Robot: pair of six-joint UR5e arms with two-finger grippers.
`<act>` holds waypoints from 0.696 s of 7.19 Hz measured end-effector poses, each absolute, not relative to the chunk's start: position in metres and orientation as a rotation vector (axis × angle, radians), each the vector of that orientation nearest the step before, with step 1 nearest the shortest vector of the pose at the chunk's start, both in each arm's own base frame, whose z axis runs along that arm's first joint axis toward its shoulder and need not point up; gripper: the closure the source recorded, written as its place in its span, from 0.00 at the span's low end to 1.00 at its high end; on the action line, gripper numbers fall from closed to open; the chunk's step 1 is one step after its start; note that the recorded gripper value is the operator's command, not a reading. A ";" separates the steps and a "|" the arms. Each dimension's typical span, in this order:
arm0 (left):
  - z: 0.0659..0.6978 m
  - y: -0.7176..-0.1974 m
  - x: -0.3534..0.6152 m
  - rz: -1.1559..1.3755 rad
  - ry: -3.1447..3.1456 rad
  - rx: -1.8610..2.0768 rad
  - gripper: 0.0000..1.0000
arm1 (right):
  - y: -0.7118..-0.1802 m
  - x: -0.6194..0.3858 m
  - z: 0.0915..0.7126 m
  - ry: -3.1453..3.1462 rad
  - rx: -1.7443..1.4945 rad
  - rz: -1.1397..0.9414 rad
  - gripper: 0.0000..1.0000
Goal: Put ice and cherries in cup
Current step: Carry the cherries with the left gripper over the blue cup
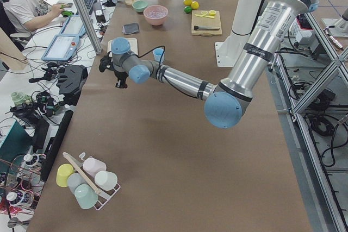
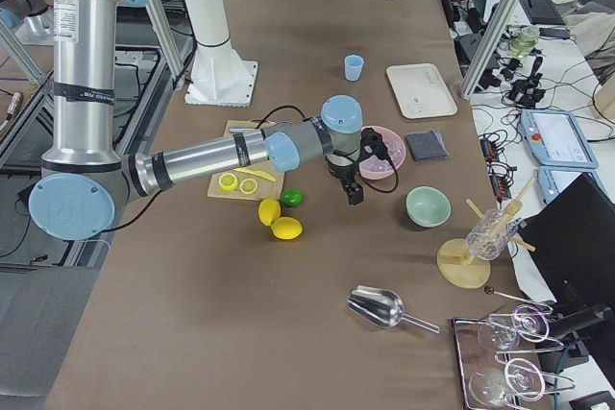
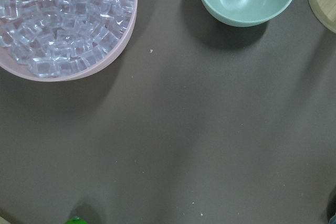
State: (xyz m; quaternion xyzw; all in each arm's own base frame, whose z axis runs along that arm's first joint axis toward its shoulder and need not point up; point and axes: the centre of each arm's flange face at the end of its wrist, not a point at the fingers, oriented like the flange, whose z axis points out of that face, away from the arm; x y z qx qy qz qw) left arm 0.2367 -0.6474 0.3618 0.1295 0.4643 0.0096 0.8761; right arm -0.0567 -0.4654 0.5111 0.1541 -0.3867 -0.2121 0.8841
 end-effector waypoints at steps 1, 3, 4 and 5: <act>0.313 -0.632 0.273 0.006 1.026 0.244 1.00 | -0.466 -0.057 0.512 -0.806 0.318 -0.437 0.01; 0.238 -0.592 0.353 0.013 1.099 0.218 1.00 | -0.467 -0.058 0.520 -0.806 0.304 -0.436 0.01; 0.217 -0.570 0.396 0.011 1.098 0.230 1.00 | -0.465 -0.056 0.526 -0.805 0.299 -0.441 0.01; 0.207 -0.555 0.423 0.009 1.092 0.244 1.00 | -0.464 -0.048 0.534 -0.804 0.298 -0.448 0.02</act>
